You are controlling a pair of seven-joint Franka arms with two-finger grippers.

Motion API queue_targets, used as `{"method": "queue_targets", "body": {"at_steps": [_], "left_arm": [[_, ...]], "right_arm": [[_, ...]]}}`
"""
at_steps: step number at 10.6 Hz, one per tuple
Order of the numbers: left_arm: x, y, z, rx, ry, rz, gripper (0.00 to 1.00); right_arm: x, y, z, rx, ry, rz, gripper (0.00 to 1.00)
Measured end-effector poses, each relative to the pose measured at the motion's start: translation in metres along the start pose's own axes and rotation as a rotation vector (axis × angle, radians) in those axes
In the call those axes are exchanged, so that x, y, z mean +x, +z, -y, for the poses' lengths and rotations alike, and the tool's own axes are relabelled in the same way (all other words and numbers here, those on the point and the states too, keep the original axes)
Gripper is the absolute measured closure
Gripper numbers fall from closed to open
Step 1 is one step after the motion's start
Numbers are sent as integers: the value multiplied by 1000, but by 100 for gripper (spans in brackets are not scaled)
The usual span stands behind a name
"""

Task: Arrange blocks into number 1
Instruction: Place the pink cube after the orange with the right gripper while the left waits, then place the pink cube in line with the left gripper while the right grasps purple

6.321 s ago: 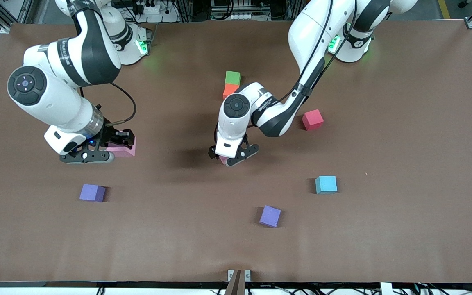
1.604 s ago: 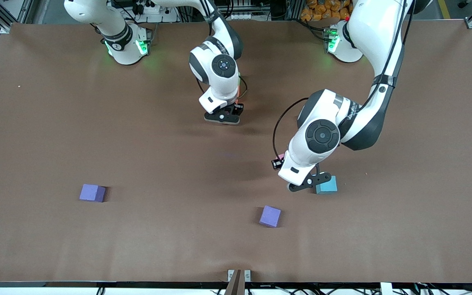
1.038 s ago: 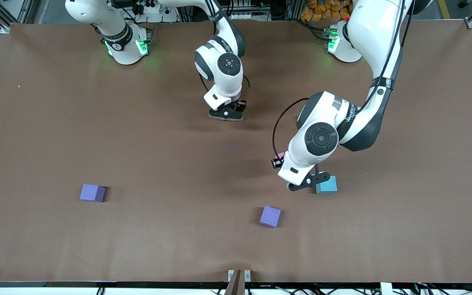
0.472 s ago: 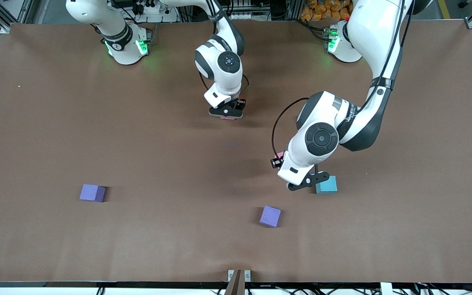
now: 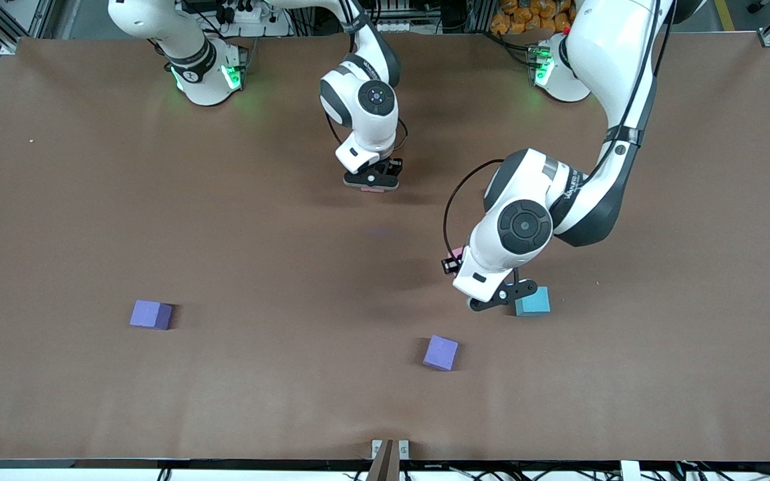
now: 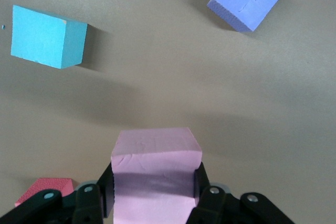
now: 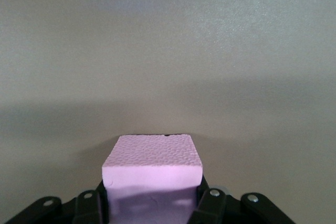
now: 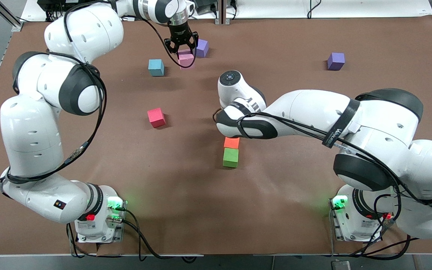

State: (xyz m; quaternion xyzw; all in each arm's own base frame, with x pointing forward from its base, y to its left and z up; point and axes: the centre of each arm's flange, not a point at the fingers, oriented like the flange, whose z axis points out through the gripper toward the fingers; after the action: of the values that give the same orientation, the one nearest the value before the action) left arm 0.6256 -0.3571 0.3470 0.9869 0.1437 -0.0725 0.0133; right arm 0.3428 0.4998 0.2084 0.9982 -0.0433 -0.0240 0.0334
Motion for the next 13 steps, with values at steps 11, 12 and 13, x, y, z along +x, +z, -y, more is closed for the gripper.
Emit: {"method": "queue_targets", "body": {"at_steps": [11,12,13], "left_arm": [[-3,3,-4,1,6,3,40],[-4,4,-4,1,7,3,40],[-5,4,-5,1,8,4,40]], "right_arm": [[-3,6,1,-7,7,1,22],[1,2,0,-3,-5,-4,6],[14,-10,-4,-1,-20,-7,0]]}}
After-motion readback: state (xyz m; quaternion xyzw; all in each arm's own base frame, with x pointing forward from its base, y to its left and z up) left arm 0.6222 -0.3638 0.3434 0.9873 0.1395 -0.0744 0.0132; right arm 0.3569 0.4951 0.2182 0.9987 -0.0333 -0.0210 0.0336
